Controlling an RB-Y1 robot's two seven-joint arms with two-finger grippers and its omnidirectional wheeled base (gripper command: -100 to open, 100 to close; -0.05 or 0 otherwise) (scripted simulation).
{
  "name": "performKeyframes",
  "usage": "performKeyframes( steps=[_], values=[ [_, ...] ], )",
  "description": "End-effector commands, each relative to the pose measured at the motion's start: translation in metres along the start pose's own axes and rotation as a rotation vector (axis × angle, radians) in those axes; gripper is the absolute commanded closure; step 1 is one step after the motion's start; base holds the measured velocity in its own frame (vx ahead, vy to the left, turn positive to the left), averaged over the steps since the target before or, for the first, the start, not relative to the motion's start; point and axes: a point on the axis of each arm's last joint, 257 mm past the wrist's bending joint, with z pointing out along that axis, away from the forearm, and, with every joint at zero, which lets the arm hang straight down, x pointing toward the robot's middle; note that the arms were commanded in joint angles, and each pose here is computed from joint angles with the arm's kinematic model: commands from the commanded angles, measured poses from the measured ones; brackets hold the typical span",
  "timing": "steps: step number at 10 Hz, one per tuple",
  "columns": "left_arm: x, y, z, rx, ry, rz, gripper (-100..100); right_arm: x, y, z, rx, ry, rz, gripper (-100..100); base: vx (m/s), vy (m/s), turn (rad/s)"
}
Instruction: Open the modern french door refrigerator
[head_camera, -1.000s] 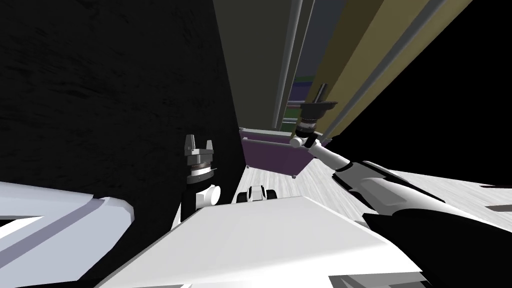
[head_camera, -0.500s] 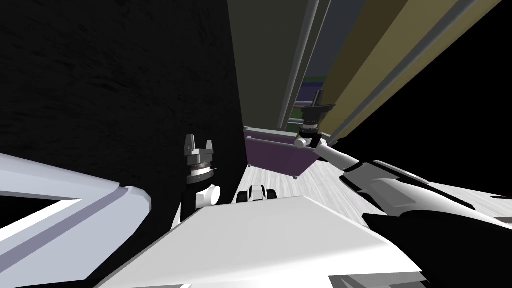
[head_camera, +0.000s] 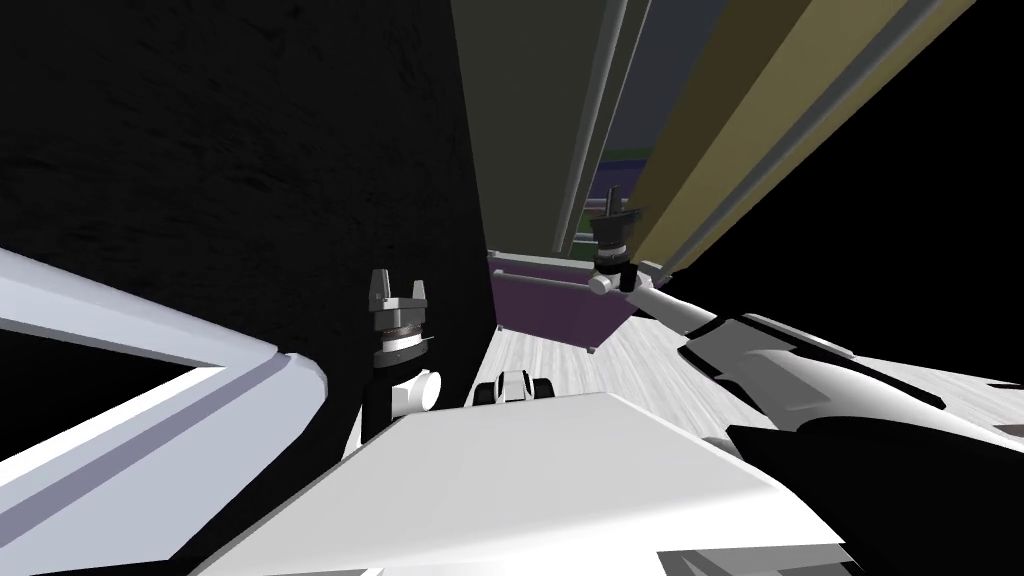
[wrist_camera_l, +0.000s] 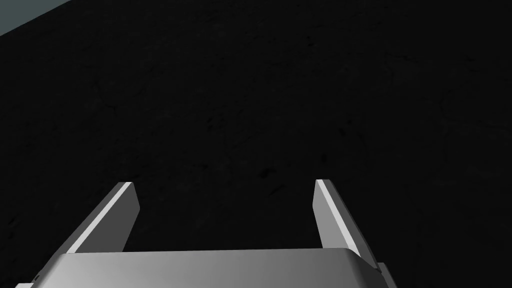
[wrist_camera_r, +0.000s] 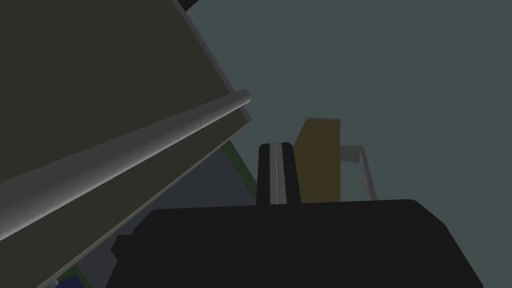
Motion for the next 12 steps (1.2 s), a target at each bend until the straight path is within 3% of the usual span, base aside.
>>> performKeyframes(
  steps=[1,3,4,9,10,12],
  values=[
    [0.0,0.0,0.0,0.0,0.0,0.0,0,0.01,-0.026,0.003,0.086,0.115,-0.115,100,-0.145,-0.014,-0.029],
    [0.0,0.0,0.0,0.0,0.0,0.0,0,0.012,-0.041,0.009,0.124,0.165,-0.166,100,-0.136,0.005,-0.002],
    [0.0,0.0,0.0,0.0,0.0,0.0,0,0.014,-0.044,0.005,0.133,0.186,-0.185,100,-0.026,0.004,-0.01],
    [0.0,0.0,0.0,0.0,0.0,0.0,0,0.014,-0.044,0.005,0.133,0.186,-0.185,100,0.01,0.005,0.008],
    [0.0,0.0,0.0,0.0,0.0,0.0,0,0.024,-0.068,-0.006,0.211,0.272,-0.264,100,-0.14,-0.018,-0.024],
    [0.0,0.0,0.0,0.0,0.0,0.0,0,0.019,-0.083,0.001,0.245,0.321,-0.334,100,-0.129,0.002,-0.015]
  ],
)
